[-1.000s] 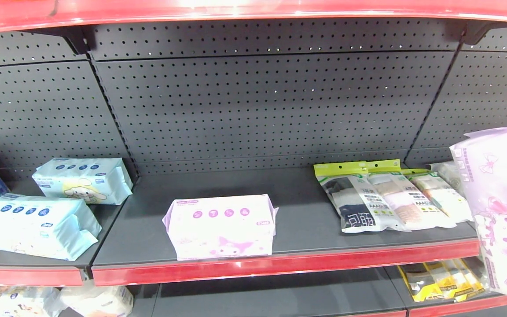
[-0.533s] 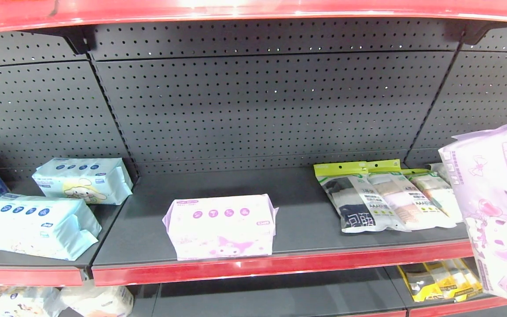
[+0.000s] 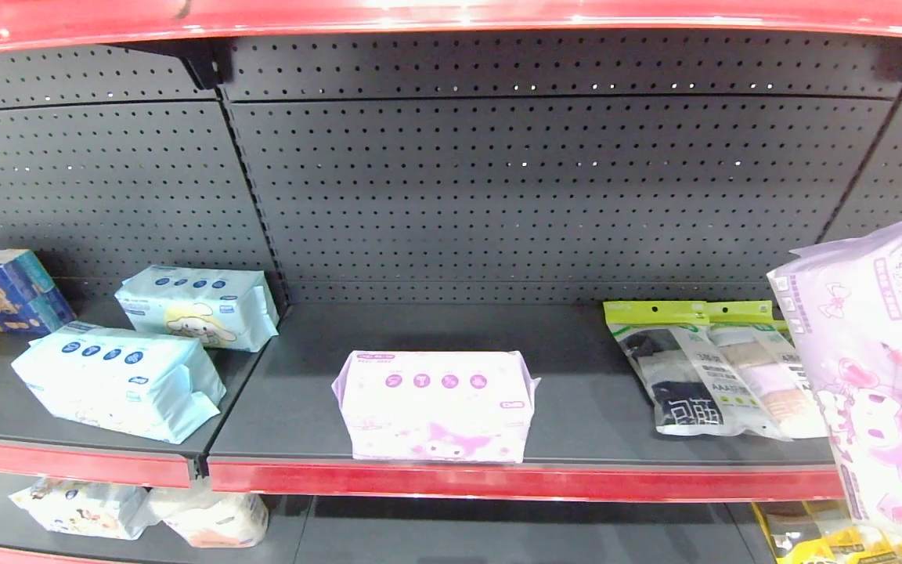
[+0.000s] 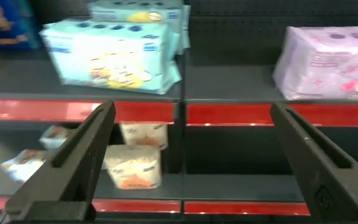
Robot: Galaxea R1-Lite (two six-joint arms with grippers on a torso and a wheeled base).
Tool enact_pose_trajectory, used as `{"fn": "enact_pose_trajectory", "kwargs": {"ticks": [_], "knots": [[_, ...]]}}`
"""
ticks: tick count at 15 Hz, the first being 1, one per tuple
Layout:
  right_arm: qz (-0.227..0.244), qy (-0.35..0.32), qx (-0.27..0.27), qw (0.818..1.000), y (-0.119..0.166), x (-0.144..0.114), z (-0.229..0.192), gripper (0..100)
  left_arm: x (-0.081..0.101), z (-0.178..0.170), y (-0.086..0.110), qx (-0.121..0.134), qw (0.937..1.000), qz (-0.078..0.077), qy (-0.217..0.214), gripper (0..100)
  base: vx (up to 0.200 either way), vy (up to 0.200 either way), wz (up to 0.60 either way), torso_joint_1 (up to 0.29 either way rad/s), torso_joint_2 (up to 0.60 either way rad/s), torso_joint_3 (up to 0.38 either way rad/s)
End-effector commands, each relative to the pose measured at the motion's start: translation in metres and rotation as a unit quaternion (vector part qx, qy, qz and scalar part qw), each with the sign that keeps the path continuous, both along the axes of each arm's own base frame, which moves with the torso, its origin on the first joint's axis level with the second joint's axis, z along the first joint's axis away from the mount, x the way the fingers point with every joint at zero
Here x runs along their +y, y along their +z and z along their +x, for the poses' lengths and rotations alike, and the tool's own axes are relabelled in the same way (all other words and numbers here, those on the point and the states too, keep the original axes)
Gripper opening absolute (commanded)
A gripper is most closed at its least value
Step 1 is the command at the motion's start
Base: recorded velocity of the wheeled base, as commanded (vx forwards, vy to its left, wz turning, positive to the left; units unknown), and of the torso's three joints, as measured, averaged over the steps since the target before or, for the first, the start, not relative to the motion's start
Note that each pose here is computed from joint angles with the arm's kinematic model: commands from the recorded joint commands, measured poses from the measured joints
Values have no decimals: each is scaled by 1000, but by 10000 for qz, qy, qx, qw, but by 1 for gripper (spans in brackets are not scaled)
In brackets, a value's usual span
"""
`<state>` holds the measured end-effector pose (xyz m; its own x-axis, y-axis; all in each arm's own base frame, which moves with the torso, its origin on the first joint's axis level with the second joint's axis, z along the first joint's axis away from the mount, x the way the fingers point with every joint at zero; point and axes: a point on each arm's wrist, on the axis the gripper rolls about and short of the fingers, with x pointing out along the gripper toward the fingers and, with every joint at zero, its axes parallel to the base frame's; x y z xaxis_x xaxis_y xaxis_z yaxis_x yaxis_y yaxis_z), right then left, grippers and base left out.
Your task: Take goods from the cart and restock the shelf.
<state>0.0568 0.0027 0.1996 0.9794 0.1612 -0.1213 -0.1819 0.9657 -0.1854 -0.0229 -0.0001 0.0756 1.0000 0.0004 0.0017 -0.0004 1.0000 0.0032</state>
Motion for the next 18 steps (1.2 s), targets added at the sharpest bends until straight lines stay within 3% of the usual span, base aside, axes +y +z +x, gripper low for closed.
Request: {"fn": "enact_pose_trajectory", "kwargs": {"ticks": [1,7,10,15,18], "knots": [[-4,-10,9,10000,0,0,1,0,0,0,0,9,10000,-1,-2,100,0,0,0,0,0,0],[12,336,232,9992,8,2,20,0,0,0,0,9,10000,-1,-2,100,0,0,0,0,0,0],[99,1216,596,9907,24,6,67,0,0,0,0,9,10000,-1,-2,100,0,0,0,0,0,0],[-218,2052,1041,9729,12,8,124,0,0,0,0,9,10000,-1,-2,100,0,0,0,0,0,0],[-640,2331,757,9674,7,2,176,0,0,0,0,9,10000,-1,-2,100,0,0,0,0,0,0]]}}
